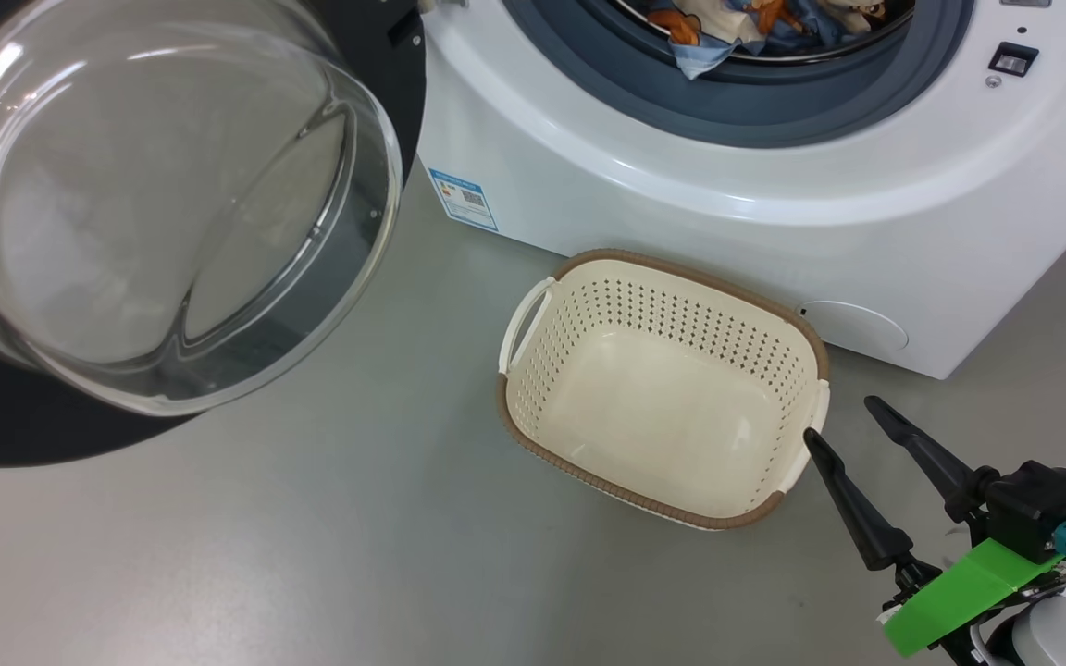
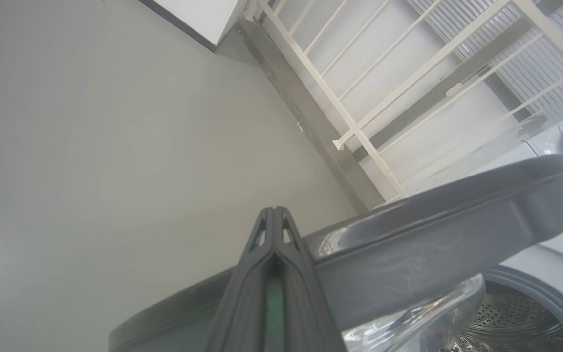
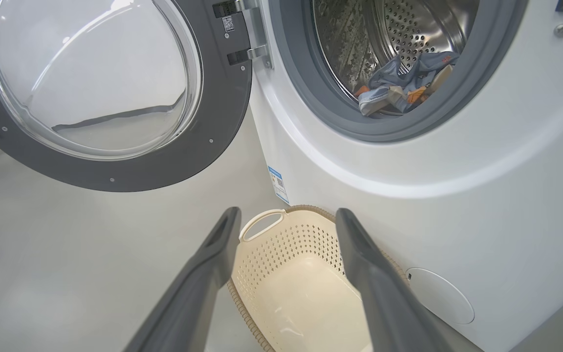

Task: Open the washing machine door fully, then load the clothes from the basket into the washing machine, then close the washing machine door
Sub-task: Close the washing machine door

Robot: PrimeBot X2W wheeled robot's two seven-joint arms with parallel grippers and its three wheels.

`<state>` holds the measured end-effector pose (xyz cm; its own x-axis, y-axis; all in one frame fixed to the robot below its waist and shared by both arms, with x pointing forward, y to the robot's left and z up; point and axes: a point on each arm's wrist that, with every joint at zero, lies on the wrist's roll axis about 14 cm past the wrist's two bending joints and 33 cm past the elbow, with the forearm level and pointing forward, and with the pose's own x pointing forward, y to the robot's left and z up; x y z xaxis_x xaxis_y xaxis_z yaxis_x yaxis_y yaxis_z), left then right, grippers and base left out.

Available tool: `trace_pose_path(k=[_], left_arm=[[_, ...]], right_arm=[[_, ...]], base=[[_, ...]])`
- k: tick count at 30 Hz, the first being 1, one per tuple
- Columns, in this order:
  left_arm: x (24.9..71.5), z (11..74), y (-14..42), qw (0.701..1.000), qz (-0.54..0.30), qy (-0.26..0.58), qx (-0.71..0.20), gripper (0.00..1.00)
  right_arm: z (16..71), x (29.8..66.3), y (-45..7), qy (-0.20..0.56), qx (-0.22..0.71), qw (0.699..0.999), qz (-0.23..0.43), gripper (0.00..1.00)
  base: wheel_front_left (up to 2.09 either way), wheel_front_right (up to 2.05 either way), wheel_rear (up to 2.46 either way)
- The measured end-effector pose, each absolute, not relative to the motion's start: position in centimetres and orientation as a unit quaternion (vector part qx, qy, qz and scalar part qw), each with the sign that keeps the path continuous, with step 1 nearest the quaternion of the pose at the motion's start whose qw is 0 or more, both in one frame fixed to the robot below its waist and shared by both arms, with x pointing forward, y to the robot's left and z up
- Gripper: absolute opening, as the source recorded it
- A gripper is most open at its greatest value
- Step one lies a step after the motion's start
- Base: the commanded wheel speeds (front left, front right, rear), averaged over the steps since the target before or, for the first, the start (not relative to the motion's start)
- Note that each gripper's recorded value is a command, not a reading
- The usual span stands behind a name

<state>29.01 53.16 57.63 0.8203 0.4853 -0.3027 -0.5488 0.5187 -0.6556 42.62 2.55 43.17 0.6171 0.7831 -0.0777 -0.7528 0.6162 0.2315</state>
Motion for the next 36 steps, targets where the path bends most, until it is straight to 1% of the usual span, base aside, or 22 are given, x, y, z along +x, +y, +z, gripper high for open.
trace_pose_path(k=[22, 36], left_arm=[[28.5, 57.7, 50.5, 0.877, 0.232, 0.094, -0.41, 0.0], [28.0, 58.2, 47.9, 0.879, 0.168, 0.138, -0.424, 0.0]], right_arm=[[44.9, 42.4, 3.0, 0.067, 0.089, 0.897, 0.428, 1.0], [46.8, 42.1, 2.8, 0.047, 0.089, 0.903, 0.418, 1.0]], base=[[0.0, 0.0, 0.0], [0.0, 0.0, 0.0]])
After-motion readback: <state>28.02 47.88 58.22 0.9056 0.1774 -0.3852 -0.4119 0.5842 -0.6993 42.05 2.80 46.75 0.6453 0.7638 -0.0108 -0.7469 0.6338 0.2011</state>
